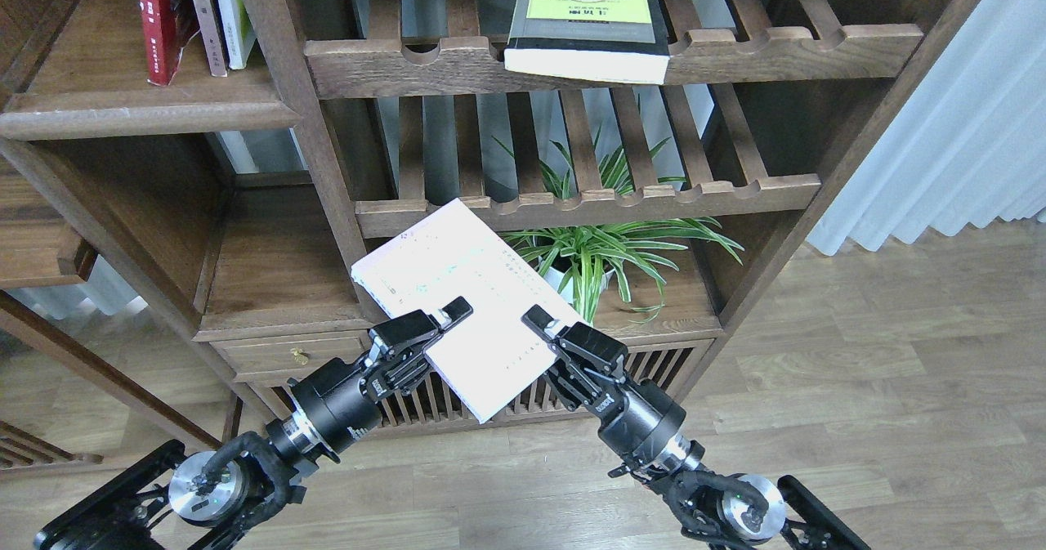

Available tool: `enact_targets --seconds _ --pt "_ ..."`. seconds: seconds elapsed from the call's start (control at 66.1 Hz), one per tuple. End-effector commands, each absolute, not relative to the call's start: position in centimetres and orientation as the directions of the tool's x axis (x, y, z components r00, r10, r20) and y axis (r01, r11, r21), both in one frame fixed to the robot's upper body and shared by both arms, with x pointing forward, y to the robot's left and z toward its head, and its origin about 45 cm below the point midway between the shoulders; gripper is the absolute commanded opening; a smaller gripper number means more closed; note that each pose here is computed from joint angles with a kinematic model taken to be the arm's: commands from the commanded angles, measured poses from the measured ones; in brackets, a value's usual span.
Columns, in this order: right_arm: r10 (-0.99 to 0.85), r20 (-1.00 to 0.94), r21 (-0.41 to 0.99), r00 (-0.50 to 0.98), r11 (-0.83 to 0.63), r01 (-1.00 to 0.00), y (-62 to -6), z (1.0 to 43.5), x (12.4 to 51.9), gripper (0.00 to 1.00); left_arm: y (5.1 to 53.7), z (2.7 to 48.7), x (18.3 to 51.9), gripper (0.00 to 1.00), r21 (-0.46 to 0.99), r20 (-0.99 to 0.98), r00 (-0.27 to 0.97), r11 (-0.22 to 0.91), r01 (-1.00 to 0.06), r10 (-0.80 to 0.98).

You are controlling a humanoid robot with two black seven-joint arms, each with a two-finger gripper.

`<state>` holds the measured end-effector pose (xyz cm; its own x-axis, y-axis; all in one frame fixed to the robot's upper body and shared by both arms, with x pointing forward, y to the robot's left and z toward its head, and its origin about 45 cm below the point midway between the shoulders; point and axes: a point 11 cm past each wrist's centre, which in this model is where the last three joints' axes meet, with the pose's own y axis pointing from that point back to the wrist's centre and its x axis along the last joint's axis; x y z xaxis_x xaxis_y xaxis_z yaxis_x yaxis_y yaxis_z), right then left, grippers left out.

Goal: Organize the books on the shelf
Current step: 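Release the white book from the right gripper, holding it with the left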

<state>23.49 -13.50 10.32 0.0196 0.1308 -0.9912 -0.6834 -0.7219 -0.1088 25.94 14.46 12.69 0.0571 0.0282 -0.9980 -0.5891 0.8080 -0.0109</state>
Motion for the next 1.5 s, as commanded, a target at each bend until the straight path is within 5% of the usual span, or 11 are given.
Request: enact_targets --seconds 0.0,0.454,0.892,1.482 --pt "0.108 -0.994 -0.097 0.027 -0.728 -0.679 -13.6 10.1 23.5 0.63 14.4 12.6 25.7 0.08 -0.011 -0.998 0.054 0.810 -0.586 0.026" --pt "0.077 -0.996 -0.085 0.049 -0.593 -0.801 -18.2 10.3 26.3 0.74 14.2 13.0 25.6 0.08 -0.011 -0.997 0.068 0.833 -0.554 0.032" --pt "-0.048 -0.994 0.109 -0.099 -0.541 -0.834 -20.2 6.8 26.1 0.78 16.4 14.7 25.2 0.10 0.041 -0.982 0.146 0.891 -0.452 0.120" --pt "-0.104 -0.990 0.141 -0.098 -0.590 -0.795 -19.0 6.3 25.5 0.80 19.6 20.2 30.8 0.10 0.082 -0.904 0.346 0.895 -0.438 0.252"
